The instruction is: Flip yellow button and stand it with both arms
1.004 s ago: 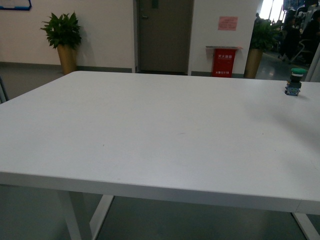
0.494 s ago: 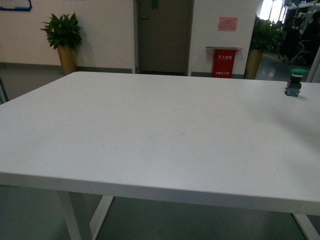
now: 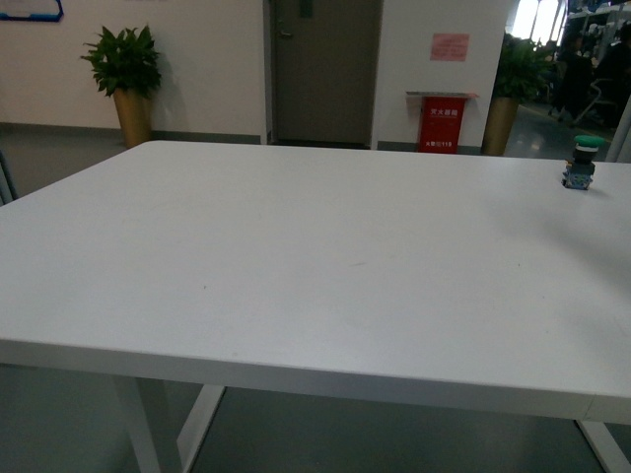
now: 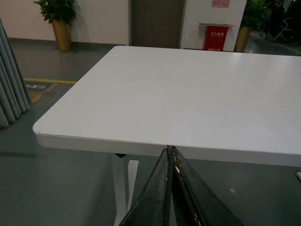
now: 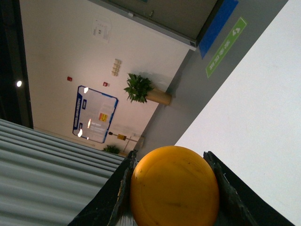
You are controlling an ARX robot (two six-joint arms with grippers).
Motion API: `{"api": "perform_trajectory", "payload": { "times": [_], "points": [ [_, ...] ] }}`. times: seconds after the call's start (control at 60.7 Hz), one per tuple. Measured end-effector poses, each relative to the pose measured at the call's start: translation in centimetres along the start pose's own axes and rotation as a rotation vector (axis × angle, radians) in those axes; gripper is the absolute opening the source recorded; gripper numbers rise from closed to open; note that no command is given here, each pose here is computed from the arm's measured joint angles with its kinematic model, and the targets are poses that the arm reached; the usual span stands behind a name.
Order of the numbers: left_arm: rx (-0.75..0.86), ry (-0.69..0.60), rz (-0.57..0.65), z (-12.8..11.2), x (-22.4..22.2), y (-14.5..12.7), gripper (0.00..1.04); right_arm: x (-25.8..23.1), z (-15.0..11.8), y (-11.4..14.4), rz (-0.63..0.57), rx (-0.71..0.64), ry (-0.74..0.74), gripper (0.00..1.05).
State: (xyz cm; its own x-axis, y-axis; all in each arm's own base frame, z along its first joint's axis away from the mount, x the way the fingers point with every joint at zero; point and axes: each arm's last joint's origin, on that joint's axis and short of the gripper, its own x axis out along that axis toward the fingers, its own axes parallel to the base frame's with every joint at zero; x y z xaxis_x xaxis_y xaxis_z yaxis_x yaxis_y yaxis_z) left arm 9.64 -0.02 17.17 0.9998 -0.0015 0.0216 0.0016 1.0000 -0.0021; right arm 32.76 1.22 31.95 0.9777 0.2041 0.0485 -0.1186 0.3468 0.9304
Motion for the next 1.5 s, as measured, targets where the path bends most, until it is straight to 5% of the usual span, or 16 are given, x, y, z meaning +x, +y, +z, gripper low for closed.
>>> {"api": "perform_trajectory", "payload": {
  "times": [0.263,0.576,0.84,1.12,1.498],
  "points": [
    [0.0,0.0,0.0,0.0,0.0,0.0,0.46,2.1,0.4,0.1,-0.115,-0.174,-0.032,0.36],
    [0.0,0.0,0.0,0.0,0.0,0.0,1.0,9.2,5.6,0.2,-0.363,-0.847,-0.031,0.36],
    [0.0,0.0,0.0,0.0,0.0,0.0,0.99,13.0,9.2,-1.9,-0.526,-1.205,0.106,0.36],
    [0.0,0.0,0.0,0.0,0.0,0.0,0.99,14.4,9.1,-6.8,-0.64,-1.206,0.236,0.36],
    [0.0,0.0,0.0,0.0,0.0,0.0,0.99,15.9,9.8,-10.1,-0.751,-1.187,0.274,0.36]
  ]
}}
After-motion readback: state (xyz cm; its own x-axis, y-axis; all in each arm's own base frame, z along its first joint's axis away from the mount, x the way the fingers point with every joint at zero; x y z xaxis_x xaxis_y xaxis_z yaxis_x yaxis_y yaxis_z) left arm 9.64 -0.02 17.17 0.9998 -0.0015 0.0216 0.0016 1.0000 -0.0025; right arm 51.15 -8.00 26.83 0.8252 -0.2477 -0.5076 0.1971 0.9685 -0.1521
